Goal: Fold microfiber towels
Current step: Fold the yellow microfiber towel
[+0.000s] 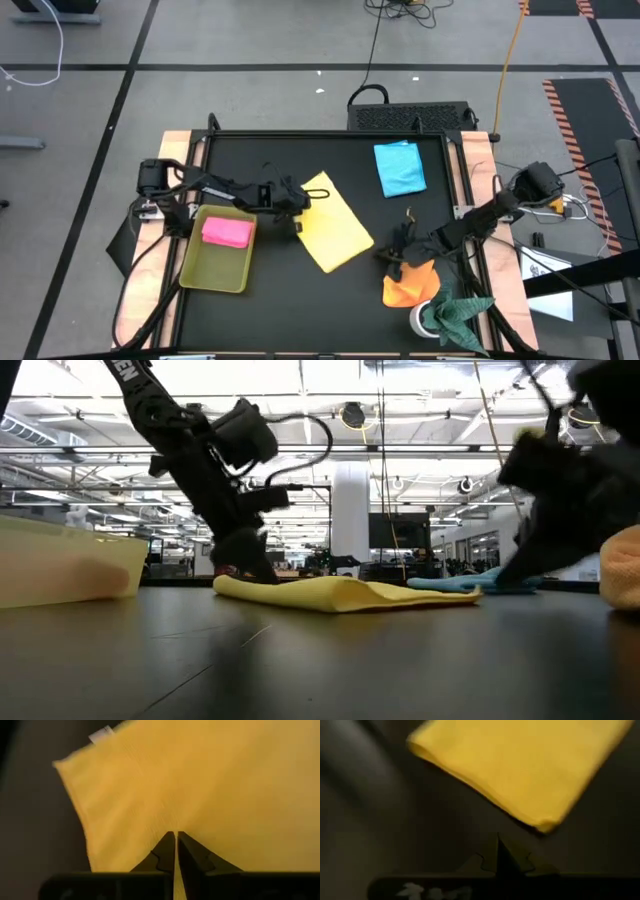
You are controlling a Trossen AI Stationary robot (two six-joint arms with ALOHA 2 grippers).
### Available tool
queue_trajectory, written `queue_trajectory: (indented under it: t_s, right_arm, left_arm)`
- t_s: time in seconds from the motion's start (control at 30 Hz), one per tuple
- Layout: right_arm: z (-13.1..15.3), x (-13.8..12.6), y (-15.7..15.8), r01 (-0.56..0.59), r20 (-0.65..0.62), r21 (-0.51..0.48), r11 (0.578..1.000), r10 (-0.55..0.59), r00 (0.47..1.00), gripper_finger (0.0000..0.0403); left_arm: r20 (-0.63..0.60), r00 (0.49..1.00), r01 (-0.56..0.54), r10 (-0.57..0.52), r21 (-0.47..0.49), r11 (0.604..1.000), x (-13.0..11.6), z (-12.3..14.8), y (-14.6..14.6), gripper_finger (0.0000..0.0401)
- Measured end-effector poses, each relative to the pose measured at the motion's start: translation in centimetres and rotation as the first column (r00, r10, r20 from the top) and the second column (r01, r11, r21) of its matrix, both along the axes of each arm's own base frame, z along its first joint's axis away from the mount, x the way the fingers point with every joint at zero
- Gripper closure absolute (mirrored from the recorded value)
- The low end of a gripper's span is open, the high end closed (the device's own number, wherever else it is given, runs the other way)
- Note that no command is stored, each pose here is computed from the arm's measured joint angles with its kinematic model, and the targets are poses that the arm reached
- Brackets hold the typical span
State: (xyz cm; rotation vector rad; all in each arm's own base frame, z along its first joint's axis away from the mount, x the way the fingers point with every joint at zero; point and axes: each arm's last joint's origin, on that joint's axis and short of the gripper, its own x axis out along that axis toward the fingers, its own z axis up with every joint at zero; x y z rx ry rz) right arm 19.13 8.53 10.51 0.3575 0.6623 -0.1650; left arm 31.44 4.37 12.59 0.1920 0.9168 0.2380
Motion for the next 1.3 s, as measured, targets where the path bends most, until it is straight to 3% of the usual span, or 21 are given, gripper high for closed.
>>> queue_trajectory:
  t_s: [0.07,0.13,0.23,0.33,0.47,0.6,0.93,1.13,1.3]
  right_arm:
    - [0.9,0.5,0.9,-0.014,0.049,-0.038,0.999,0.016,0.999,0.0403]
    - [1.7,1.2,1.3,-0.020,0.085,-0.066,0.998,0.026,0.996,0.0403]
    - [2.4,2.1,1.0,-0.014,0.115,-0.091,0.996,0.025,0.993,0.0403]
    - [2.3,2.9,0.2,0.005,0.125,-0.108,0.994,0.009,0.992,0.0403]
    - [0.8,3.8,-1.3,0.049,0.080,-0.125,0.991,-0.039,0.996,0.0403]
    - [-0.4,4.3,-2.7,0.062,0.024,-0.123,0.991,-0.059,0.998,0.0403]
    - [-1.8,4.0,-3.2,0.051,-0.093,-0.060,0.997,-0.056,0.994,0.0403]
    - [-0.6,3.4,-1.5,0.005,-0.045,-0.024,1.000,-0.007,0.999,0.0403]
    - [0.5,4.2,-0.4,-0.047,0.100,-0.006,0.999,0.047,0.994,0.0403]
  left_arm:
    - [0.061,0.998,-0.011,0.012,-0.019,1.000,0.4,1.1,-0.1,0.0377]
    - [0.126,0.992,0.016,-0.003,-0.095,0.995,0.6,1.9,-0.6,0.0382]
    - [0.207,0.974,0.138,-0.090,-0.232,0.963,1.2,2.2,-2.1,0.0395]
    - [0.281,0.938,0.285,-0.203,-0.292,0.913,2.0,2.0,-4.4,0.0395]
    - [0.325,0.896,0.395,-0.301,-0.280,0.875,2.7,0.6,-7.8,0.0384]
    - [0.374,0.871,0.421,-0.319,-0.235,0.876,3.4,-0.9,-9.9,0.0391]
    - [0.267,0.885,0.453,-0.381,-0.304,0.838,2.7,-3.1,-11.6,0.0379]
    - [0.287,0.868,0.484,-0.404,-0.316,0.816,2.3,-1.7,-12.1,0.0396]
    - [0.369,0.852,0.494,-0.372,-0.333,0.803,2.3,0.8,-12.2,0.0390]
